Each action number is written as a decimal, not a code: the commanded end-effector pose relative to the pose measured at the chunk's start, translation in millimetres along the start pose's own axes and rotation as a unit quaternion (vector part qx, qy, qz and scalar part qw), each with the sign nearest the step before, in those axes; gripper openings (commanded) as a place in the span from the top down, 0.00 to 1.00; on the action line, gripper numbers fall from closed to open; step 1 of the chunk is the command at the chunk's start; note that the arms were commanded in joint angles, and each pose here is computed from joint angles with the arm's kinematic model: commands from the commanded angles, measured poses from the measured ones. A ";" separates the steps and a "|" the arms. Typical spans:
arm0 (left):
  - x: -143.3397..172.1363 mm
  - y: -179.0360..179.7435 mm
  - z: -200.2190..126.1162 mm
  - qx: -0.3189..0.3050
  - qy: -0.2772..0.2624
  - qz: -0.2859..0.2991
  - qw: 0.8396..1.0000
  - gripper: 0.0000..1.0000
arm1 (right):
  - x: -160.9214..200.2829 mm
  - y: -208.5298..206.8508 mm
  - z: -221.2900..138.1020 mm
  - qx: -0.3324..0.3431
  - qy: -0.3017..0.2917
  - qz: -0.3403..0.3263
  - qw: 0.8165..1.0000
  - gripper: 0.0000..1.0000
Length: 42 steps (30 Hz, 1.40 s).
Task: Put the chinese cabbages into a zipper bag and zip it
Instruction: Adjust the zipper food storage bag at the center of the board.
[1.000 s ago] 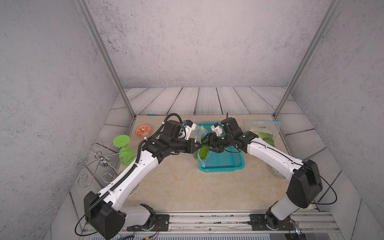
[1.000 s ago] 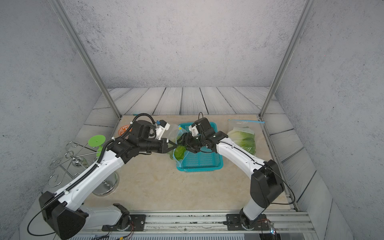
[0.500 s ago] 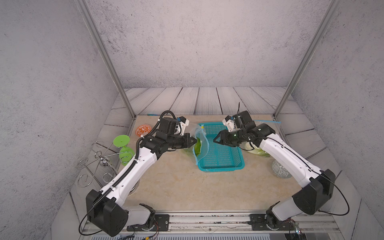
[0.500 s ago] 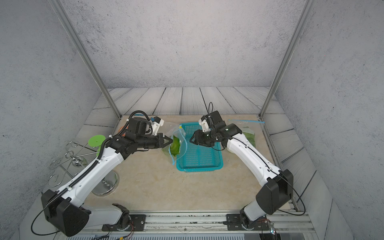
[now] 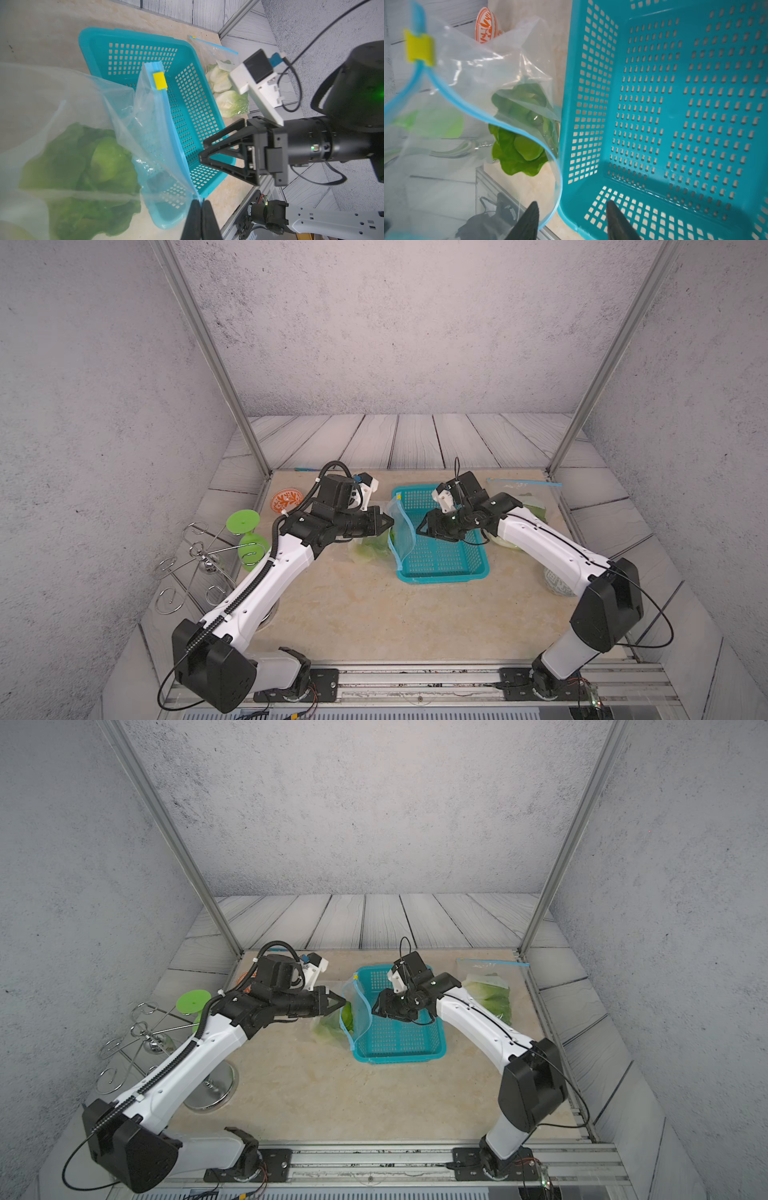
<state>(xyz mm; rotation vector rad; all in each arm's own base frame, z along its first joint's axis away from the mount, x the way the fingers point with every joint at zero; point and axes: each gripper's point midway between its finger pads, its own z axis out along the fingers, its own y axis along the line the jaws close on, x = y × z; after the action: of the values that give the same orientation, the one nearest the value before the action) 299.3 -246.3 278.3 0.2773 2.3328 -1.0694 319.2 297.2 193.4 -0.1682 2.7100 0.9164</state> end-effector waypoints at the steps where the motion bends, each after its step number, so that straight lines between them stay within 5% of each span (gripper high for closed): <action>1: -14.8 -10.8 -5.7 0.016 -0.023 0.011 1.000 1.00 | -10.6 8.4 25.6 -0.003 0.006 -0.007 1.000 0.48; 8: -16.9 10.8 -28.7 -0.040 -0.038 0.020 0.998 1.00 | -15.8 57.1 15.1 -0.051 0.023 -0.099 0.994 0.94; 16: -15.5 -11.5 -64.7 -0.001 -0.108 -0.009 0.994 1.00 | 26.1 109.6 -18.8 -0.120 0.080 -0.162 0.976 0.95; 19: -15.0 -17.6 -63.3 0.024 -0.120 -0.022 0.992 1.00 | 23.3 118.3 -24.5 -0.140 0.067 -0.171 0.973 0.89; 24: -15.3 -3.7 -48.5 0.003 -0.105 -0.012 0.994 1.00 | 24.7 124.9 -21.8 -0.174 0.064 -0.179 0.966 0.44; 27: -17.9 -3.9 -43.1 0.008 -0.101 -0.009 0.995 1.00 | 24.5 135.1 -31.7 -0.218 0.043 -0.165 0.961 0.31; 33: -18.0 -2.0 -31.7 0.019 -0.090 -0.013 0.996 1.00 | 30.8 131.7 -39.6 -0.238 0.017 -0.145 0.960 0.23; 42: -19.6 -3.1 -29.6 0.022 -0.087 -0.010 0.996 1.00 | 12.8 102.2 -53.6 -0.145 -0.032 -0.148 0.978 0.18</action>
<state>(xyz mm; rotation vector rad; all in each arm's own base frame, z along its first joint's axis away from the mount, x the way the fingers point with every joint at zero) 301.3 -221.9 298.9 0.1519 2.1914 -1.0874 271.7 357.0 272.8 -0.5731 2.4293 1.2881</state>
